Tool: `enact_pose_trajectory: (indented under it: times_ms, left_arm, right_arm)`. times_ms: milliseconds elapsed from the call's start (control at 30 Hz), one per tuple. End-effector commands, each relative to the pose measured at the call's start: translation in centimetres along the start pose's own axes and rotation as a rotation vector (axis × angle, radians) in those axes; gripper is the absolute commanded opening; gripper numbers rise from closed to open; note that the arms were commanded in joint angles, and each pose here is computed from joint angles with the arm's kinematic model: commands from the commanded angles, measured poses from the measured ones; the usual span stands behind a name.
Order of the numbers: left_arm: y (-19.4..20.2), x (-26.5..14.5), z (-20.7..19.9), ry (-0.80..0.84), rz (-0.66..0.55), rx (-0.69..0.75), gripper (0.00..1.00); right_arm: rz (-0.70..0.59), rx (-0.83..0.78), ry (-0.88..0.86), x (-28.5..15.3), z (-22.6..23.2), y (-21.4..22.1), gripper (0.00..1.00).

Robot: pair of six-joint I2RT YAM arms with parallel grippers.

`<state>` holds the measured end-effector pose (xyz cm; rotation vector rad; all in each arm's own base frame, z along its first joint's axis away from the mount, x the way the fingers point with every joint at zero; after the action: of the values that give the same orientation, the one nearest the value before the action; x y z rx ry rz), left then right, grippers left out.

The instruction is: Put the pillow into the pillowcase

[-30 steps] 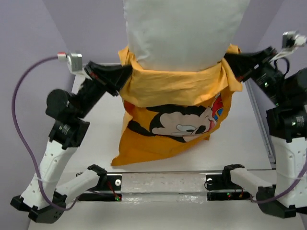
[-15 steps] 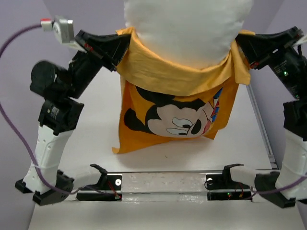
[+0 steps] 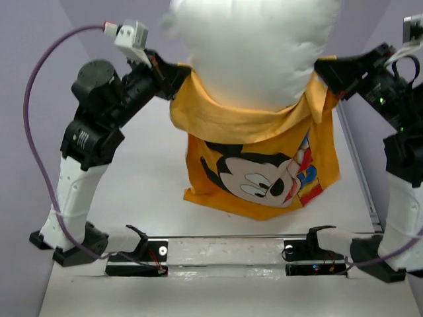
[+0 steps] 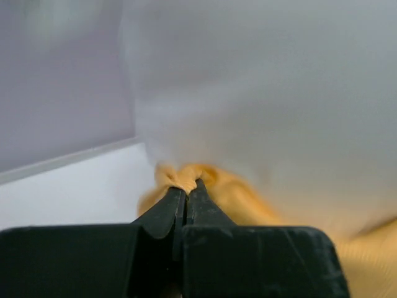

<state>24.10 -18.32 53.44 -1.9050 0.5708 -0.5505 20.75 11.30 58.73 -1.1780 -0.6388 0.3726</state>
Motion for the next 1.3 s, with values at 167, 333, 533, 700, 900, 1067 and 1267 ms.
enact_pose_trajectory:
  times_ms: [167,333,533,700,900,1067,1267]
  left_arm:
    - [-10.7,-0.9,-4.0,0.035,-0.334,0.127,0.0]
    - [-9.0,0.5,-2.6,-0.14,-0.13,0.098,0.0]
    - [-11.1,0.9,-7.5,0.011,-0.249,0.165,0.0]
    - [-11.5,-2.3,-7.8,0.025,-0.26,0.162,0.0]
    - [-14.4,-6.9,-10.2,0.201,-0.344,0.14,0.0]
    - [-5.5,-4.6,-7.0,0.137,-0.196,0.159,0.0]
    - [-10.5,-7.6,-10.0,0.263,-0.163,0.234,0.01]
  right_arm:
    - [-0.258,-0.13,-0.102,0.6,2.4,-6.6,0.0]
    - [0.046,-0.072,-0.065,4.9,-1.6,-1.2,0.0]
    - [-0.234,-0.232,-0.099,-2.3,5.5,-10.0,0.0]
    - [-0.165,-0.164,-0.103,-1.2,3.4,-5.3,0.0]
    - [-0.237,-0.249,-0.172,-4.2,7.8,-10.6,0.0]
    - [-0.087,-0.129,-0.039,-0.3,0.8,-1.6,0.0]
    - [-0.193,-0.269,-0.166,-3.2,6.9,-9.6,0.0]
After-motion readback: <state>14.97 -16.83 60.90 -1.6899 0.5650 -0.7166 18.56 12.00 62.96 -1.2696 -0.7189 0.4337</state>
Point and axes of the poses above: each gripper's point midway between its finger pads, its own x axis out along the fingers, its own z axis along the line the jaws close on, y = z × x, the point moved 3 cm from there along -x, back along the fingers, and after that the axes turned 3 degrees about -x, right-handed, at the moved point
